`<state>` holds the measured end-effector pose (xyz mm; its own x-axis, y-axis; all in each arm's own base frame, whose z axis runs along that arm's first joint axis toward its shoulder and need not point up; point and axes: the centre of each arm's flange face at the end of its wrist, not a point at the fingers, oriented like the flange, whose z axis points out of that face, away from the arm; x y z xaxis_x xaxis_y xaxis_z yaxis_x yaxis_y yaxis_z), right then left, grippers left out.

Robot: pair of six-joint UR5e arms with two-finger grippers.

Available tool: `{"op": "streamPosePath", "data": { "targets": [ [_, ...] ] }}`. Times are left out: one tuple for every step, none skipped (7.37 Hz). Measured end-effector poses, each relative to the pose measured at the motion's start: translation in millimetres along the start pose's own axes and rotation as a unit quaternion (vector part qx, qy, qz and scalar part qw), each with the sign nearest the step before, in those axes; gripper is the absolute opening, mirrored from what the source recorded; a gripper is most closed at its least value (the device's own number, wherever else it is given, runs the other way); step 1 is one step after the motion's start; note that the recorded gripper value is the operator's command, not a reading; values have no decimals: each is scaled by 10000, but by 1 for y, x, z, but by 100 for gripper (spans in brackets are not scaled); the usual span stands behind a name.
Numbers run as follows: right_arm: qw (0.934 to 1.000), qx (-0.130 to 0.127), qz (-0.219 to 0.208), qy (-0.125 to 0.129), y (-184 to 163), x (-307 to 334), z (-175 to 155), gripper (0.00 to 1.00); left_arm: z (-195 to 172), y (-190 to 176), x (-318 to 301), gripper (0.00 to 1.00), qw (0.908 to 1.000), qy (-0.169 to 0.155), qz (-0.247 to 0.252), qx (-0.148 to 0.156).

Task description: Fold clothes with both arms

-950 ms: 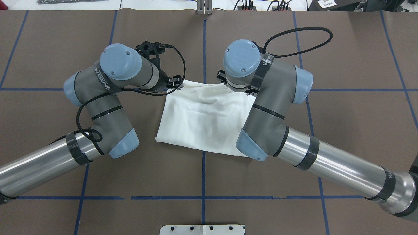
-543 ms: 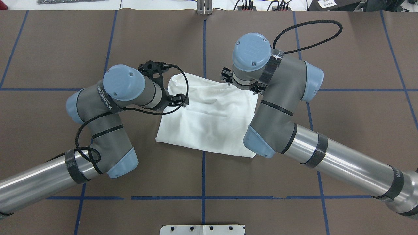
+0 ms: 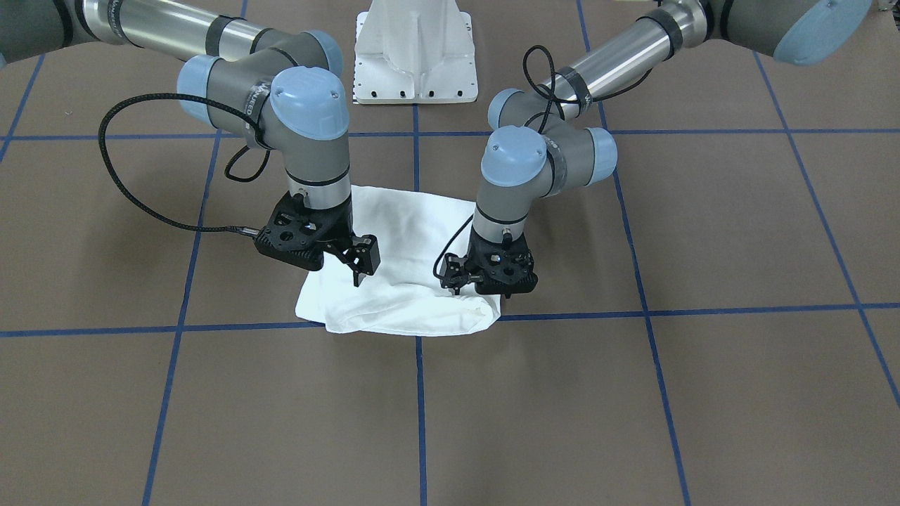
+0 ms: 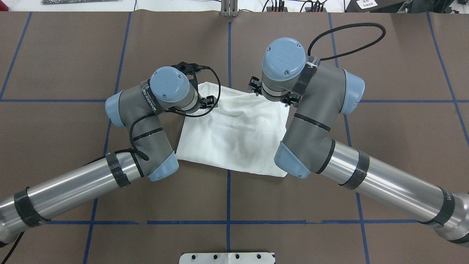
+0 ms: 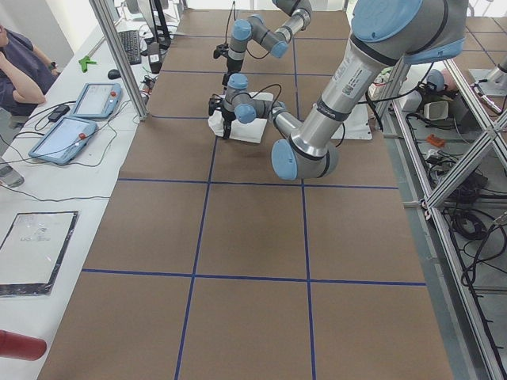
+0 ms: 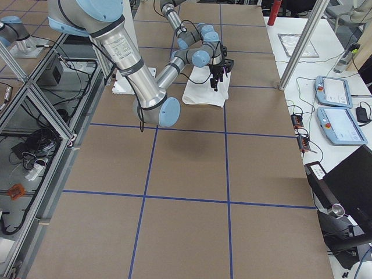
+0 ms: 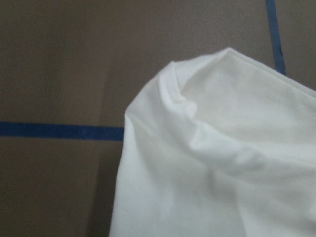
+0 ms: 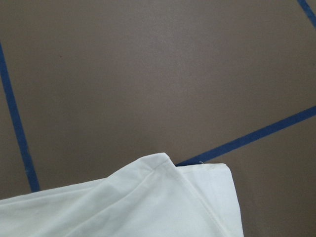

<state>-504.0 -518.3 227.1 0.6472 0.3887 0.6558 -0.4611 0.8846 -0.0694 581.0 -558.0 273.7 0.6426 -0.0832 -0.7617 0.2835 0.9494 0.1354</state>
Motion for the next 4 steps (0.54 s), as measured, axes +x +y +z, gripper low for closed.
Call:
{"op": "streamPosePath", "data": {
  "targets": [
    [10000, 8, 1, 3, 0, 1, 0, 100, 5, -33, -6, 100, 9997, -161, -134, 114],
    [10000, 9, -2, 8, 1, 2, 2, 100, 4, -62, -10, 100, 9991, -258, -248, 220],
    [10000, 8, -9, 8, 1, 5, 5, 100, 3, -77, -13, 100, 9986, -312, -313, 275],
    [10000, 10, -21, -31, 2, 11, 11, 100, 1, -84, -13, 100, 9985, -327, -342, 292]
  ]
}}
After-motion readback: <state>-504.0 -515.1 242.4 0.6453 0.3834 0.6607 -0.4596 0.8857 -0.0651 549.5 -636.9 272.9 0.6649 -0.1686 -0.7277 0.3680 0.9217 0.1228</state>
